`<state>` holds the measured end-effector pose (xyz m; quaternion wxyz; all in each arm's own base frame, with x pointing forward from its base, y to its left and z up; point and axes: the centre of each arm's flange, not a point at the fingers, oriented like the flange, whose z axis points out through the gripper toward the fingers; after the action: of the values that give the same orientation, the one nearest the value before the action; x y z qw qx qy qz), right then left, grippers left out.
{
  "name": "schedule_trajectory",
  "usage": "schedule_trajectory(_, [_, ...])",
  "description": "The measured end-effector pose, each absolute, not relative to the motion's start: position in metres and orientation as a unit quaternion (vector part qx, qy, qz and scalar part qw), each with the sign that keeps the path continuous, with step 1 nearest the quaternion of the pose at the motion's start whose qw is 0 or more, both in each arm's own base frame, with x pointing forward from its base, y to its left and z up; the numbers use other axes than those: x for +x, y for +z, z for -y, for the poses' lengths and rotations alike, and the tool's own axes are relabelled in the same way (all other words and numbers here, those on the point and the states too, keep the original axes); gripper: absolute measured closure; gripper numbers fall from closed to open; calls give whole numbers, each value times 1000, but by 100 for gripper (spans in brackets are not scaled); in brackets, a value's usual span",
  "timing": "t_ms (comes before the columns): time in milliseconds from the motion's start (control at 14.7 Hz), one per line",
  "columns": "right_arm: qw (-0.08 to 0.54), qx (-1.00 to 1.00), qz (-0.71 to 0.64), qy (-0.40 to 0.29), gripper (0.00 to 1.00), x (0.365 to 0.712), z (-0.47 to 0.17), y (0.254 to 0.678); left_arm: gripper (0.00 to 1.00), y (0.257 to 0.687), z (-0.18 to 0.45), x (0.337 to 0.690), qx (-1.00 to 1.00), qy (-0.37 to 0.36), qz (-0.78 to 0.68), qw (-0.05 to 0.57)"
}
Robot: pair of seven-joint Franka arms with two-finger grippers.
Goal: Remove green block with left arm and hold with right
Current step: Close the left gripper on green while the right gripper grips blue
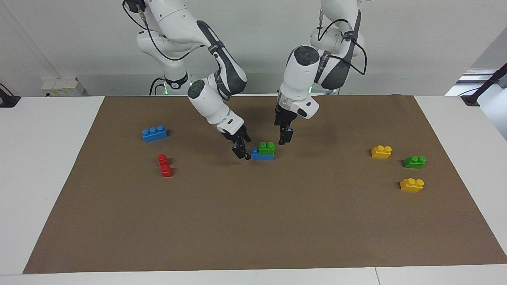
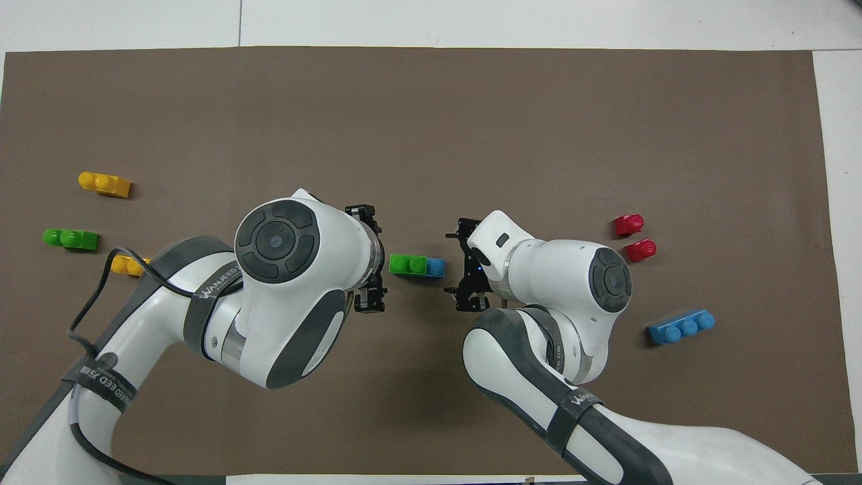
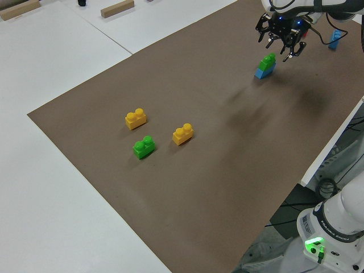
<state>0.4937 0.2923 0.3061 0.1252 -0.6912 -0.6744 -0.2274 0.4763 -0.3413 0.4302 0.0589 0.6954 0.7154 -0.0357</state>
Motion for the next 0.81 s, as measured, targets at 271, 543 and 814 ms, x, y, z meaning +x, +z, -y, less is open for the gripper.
schedule_trajectory(271, [126,-691,675,-225,0,487,-299,294,0,413,345,482,683,-37,-727,60])
schedule_trajectory(543, [124,-689,676,-229,0,482,-309,285,0,400,347,486,674,-32,-736,57])
schedule_trajectory(814, [123,-690,675,-230,0,481,-311,282,0,373,360,483,676,-20,-736,44])
